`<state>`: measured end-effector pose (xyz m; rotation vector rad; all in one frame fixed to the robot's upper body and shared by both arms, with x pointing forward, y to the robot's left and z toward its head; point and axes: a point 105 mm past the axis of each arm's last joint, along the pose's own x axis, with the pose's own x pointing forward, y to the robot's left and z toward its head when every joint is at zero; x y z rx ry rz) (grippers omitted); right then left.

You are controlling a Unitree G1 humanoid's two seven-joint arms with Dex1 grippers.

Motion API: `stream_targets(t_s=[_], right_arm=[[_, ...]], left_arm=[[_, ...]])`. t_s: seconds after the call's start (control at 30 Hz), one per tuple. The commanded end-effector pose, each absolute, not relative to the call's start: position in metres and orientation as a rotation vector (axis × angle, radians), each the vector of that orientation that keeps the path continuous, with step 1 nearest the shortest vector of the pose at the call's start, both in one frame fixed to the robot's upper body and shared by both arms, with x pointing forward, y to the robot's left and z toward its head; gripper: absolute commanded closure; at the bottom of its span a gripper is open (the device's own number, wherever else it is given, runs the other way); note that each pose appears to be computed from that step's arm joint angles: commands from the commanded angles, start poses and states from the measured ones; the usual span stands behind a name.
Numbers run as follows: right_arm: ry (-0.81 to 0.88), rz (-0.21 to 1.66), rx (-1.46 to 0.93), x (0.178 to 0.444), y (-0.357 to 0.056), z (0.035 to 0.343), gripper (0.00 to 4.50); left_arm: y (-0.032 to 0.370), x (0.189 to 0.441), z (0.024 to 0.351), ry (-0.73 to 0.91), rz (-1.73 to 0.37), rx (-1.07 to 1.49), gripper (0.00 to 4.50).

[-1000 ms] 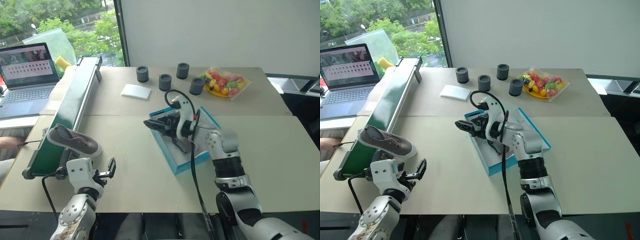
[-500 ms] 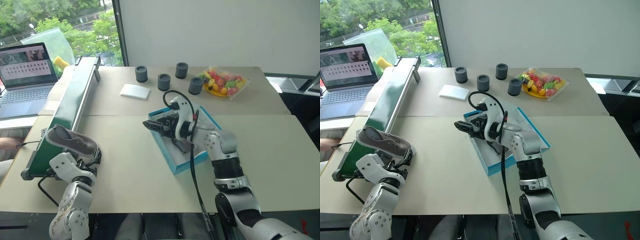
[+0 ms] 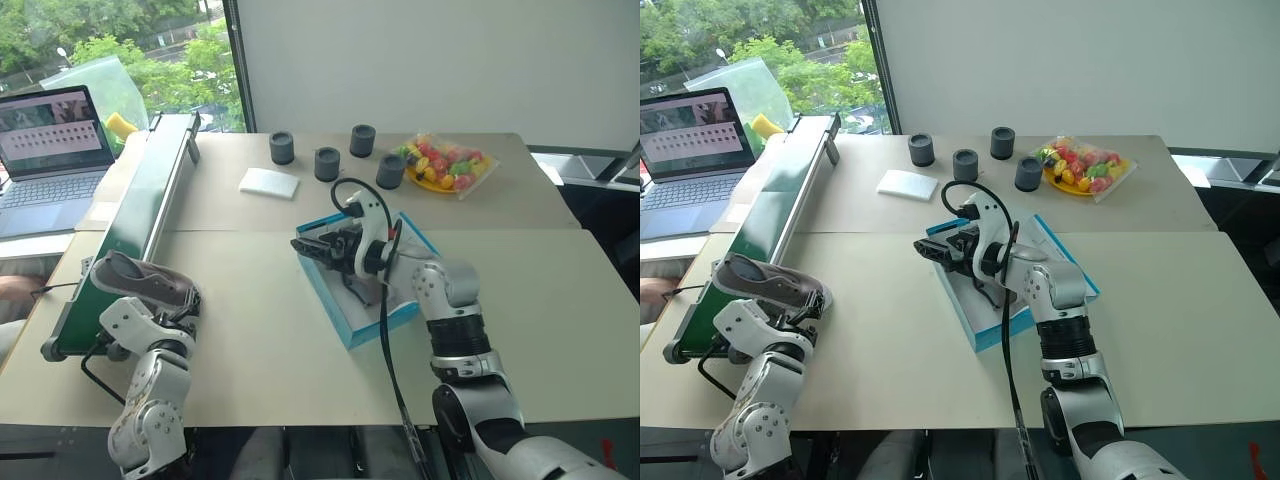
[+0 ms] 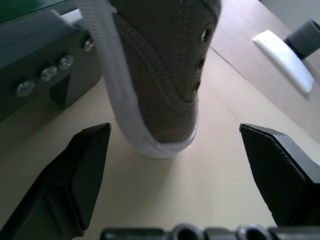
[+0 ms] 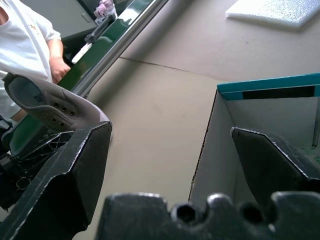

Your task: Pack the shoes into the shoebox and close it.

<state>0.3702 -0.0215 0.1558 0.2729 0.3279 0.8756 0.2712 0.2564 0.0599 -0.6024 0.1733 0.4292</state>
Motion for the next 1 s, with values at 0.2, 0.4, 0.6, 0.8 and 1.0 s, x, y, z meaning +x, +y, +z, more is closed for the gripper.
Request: stream_targets(t_s=[0.2, 0.4, 0.6, 0.8, 1.0], right_arm=[[0.278, 0.895, 0.281, 0.369, -0.02, 0.167, 0.0], [0.282, 0.903, 0.282, 0.368, -0.017, 0.166, 0.0], [0.28, 0.898, 0.282, 0.369, -0.017, 0.166, 0.0], [0.28, 0.89, 0.279, 0.37, -0.018, 0.165, 0.0], [0.284, 0.89, 0.28, 0.37, -0.018, 0.163, 0.0]], left_arm=[[0.269, 0.288, 0.063, 0.119, 0.472, -0.59, 0.07], [0.255, 0.313, 0.078, 0.065, 0.371, -0.582, 0.07], [0.249, 0.314, 0.084, 0.03, 0.344, -0.587, 0.3], [0.251, 0.309, 0.082, 0.027, 0.357, -0.582, 2.06], [0.253, 0.31, 0.083, 0.018, 0.367, -0.573, 4.24]])
